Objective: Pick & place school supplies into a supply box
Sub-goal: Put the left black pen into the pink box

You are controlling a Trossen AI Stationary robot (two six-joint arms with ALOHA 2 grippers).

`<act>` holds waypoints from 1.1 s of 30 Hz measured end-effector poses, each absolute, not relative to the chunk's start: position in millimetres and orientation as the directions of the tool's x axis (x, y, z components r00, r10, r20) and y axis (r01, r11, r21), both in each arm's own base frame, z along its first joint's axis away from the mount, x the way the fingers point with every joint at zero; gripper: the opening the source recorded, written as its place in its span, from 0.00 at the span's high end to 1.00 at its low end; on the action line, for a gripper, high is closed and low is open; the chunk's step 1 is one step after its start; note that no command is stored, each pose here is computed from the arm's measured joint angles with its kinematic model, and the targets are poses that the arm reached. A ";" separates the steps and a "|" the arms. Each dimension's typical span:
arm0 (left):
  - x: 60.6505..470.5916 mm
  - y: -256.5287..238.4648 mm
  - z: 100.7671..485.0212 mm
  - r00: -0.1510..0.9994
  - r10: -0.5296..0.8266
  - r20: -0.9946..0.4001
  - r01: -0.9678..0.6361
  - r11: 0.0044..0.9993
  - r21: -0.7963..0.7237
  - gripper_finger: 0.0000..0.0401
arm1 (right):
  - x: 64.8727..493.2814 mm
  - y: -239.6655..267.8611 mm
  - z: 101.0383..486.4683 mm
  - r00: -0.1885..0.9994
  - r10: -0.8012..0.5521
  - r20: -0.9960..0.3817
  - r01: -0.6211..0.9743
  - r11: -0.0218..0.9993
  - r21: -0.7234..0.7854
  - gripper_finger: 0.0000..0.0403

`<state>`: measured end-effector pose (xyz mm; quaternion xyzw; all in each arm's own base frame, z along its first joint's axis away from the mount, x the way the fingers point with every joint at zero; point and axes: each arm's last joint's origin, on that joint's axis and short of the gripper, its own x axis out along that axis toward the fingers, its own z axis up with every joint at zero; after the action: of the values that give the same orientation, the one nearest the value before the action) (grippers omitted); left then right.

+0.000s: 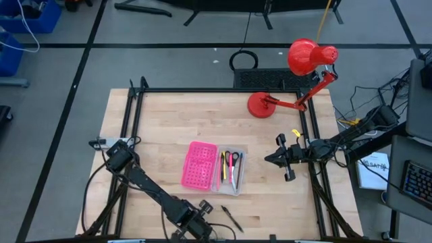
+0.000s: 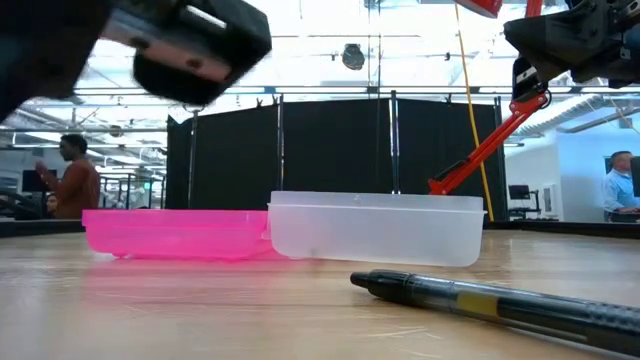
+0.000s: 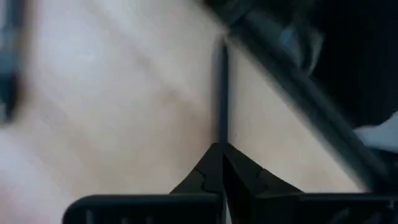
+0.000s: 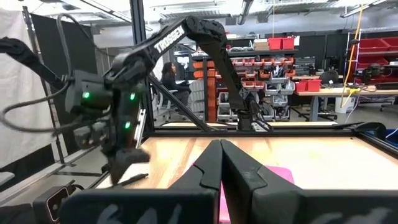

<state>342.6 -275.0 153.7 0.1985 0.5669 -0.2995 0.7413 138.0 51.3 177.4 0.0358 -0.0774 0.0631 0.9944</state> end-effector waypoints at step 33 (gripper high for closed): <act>320.3 -286.9 177.9 0.361 -0.232 -0.903 0.522 0.853 -0.010 0.48 | 138.9 51.7 175.8 0.982 0.121 0.147 -0.132 0.989 0.069 1.00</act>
<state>320.3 -286.9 177.9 0.1410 0.5154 -0.2320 0.8128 138.9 51.7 175.8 0.0395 -0.0713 0.0635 0.9946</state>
